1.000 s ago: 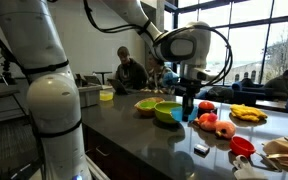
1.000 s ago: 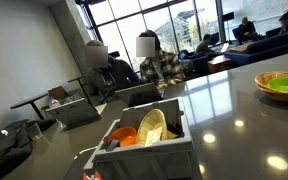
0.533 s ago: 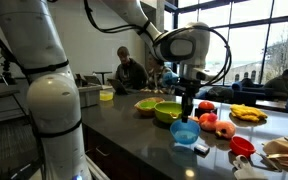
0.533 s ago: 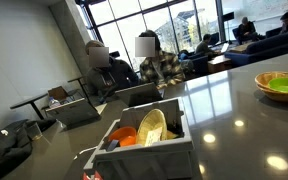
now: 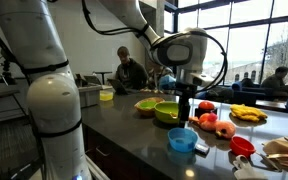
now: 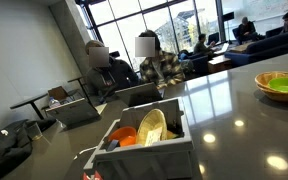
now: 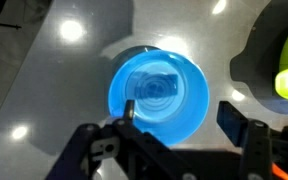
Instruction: Pour the content in the blue bowl into the green bowl on the right
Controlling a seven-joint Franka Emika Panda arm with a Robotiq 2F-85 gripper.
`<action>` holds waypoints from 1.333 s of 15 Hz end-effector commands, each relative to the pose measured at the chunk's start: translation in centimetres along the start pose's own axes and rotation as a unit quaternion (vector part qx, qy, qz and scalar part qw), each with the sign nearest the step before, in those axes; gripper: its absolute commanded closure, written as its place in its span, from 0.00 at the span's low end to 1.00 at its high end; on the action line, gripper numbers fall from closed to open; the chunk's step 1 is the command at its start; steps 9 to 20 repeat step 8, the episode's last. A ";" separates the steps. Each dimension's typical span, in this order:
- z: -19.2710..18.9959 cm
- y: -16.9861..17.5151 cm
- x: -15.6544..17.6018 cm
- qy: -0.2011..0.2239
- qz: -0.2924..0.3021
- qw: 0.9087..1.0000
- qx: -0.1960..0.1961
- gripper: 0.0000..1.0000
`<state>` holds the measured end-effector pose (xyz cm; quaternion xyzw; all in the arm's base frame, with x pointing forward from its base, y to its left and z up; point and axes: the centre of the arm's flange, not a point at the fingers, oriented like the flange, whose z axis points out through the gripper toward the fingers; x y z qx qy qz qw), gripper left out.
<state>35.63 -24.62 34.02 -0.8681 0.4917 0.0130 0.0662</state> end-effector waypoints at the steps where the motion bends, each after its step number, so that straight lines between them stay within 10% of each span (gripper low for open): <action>1: 0.4 0.1 -0.2 -0.001 0.001 1.000 0.000 0.08; 20: 0.6 0.2 -0.3 -0.001 0.000 1.000 0.000 0.04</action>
